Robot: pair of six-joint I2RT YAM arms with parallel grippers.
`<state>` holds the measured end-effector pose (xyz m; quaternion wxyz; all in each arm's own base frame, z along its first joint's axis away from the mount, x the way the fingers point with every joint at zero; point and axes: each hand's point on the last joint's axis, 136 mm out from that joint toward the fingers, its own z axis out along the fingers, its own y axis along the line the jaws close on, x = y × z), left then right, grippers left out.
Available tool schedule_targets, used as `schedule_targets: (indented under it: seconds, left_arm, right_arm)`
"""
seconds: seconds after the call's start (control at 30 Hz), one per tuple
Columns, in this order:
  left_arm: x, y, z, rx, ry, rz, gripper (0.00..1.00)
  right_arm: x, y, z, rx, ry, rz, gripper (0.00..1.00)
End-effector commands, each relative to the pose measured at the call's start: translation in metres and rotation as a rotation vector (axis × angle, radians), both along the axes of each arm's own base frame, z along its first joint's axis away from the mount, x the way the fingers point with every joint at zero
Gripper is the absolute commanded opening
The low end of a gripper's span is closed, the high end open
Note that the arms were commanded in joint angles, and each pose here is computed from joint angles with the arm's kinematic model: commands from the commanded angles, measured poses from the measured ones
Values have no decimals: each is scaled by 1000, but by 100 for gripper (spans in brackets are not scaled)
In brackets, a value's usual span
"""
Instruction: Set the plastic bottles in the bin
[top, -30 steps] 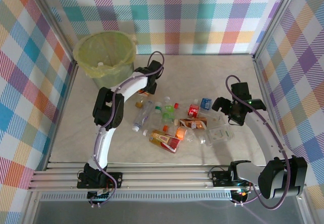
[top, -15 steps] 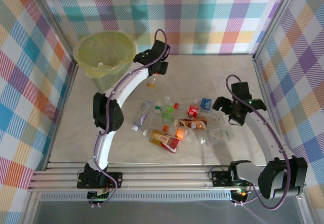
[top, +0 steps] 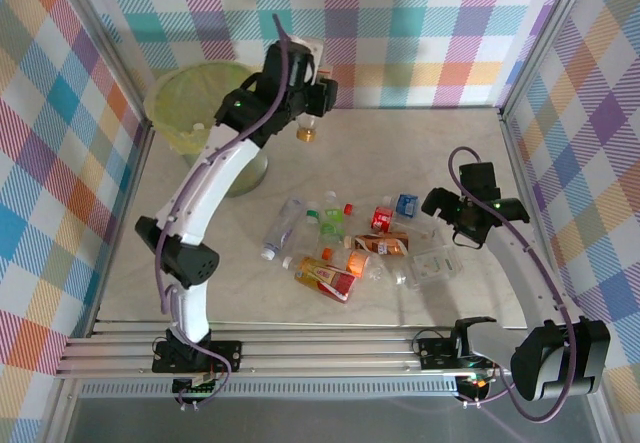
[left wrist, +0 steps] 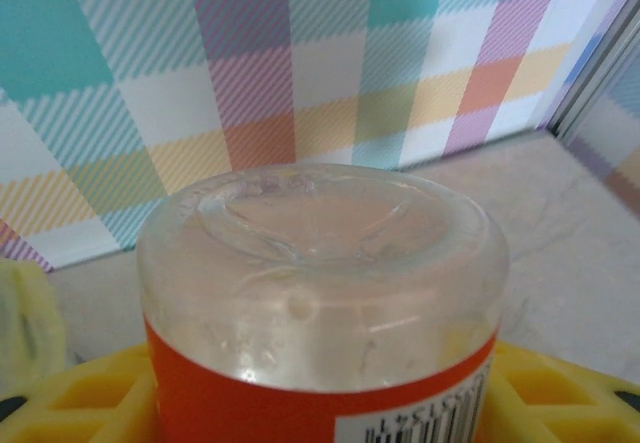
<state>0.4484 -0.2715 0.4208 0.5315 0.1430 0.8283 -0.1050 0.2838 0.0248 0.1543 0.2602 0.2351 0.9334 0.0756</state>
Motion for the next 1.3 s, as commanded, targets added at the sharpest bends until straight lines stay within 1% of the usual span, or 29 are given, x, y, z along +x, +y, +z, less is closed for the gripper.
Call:
schedule_targets:
  seconds: [0.0, 0.17, 0.43, 0.67, 0.87, 1.03, 1.27]
  left_arm:
    - [-15, 16, 52, -32, -128, 16, 57]
    - [-21, 47, 81, 18, -216, 94, 57]
    - [-8, 118, 96, 22, -239, 253, 57]
    - [13, 188, 87, -51, -187, 385, 57]
    - [31, 238, 72, -96, -142, 475, 56]
    - [46, 261, 50, -121, -83, 521, 56]
    - [67, 272, 22, -136, -26, 547, 56]
  right_arm:
    - [-1, -4, 0, -3, -10, -20, 100]
    - [-2, -3, -2, -3, -5, -20, 100]
    - [-2, -4, 0, -5, -8, -19, 100]
    - [-1, -3, 2, -3, -8, -19, 100]
    - [-1, -3, 3, 1, -6, -19, 100]
    - [0, -2, 4, 5, -6, -19, 100]
    - [-1, -3, 5, 4, -5, -20, 100]
